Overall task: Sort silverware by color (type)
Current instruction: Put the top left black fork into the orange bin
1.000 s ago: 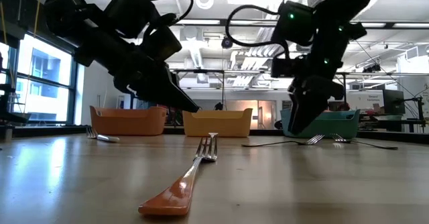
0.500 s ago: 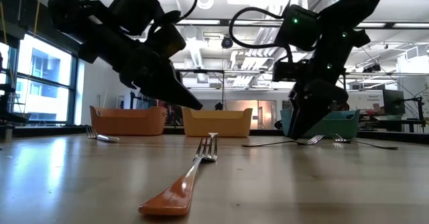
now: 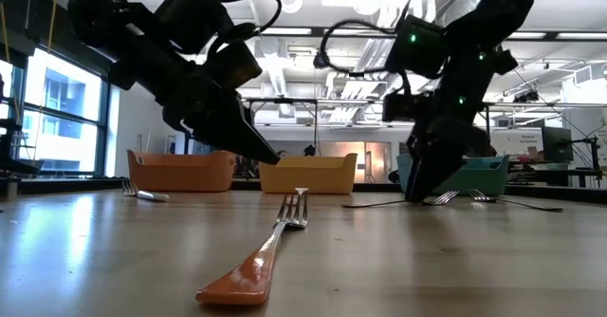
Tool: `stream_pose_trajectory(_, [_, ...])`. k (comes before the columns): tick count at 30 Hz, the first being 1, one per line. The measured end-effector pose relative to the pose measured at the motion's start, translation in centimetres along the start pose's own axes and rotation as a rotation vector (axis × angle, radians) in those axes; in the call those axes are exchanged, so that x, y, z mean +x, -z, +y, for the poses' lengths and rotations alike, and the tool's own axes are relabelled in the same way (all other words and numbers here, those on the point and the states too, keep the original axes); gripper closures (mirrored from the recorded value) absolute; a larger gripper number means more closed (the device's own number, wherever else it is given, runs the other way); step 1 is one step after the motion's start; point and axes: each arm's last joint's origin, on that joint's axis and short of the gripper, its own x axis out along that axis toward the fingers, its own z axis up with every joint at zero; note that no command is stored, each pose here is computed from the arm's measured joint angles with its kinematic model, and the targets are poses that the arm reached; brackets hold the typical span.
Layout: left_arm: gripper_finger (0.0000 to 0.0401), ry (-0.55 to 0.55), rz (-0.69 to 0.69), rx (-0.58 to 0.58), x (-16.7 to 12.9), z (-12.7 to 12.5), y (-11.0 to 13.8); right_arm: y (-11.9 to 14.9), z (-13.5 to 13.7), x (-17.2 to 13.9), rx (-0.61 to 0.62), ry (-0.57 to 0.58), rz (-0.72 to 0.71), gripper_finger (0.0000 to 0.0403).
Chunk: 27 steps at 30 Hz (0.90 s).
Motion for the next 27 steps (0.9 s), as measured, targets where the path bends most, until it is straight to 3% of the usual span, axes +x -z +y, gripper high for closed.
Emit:
stream_pose_trajectory(8, [0.0306, 0.0, 0.002, 0.009, 0.0, 0.0, 0.1, 0.1, 0.0, 1.5, 0.018, -0.004, 0.023, 0.0294])
stream_pose_trajectory(15, [0.0337, 0.001, -0.095, -0.026, -0.7, -0.2, 1.5, 0.1, 0.1, 1.5, 0.042, -0.025, 0.014, 0.0392])
stream_pose_trajectory(21, [0.0365, 0.003, -0.256, -0.096, -2.1, -0.1, 2.7, -0.5, 1.0, 1.6, 0.026, -0.03, -0.062, 0.0394])
stream_pose_trajectory(27, [0.0368, 0.036, -0.282, -0.158, -2.9, -0.3, 3.8, -2.1, 2.0, 1.5, 0.01, -0.082, -0.239, 0.0401])
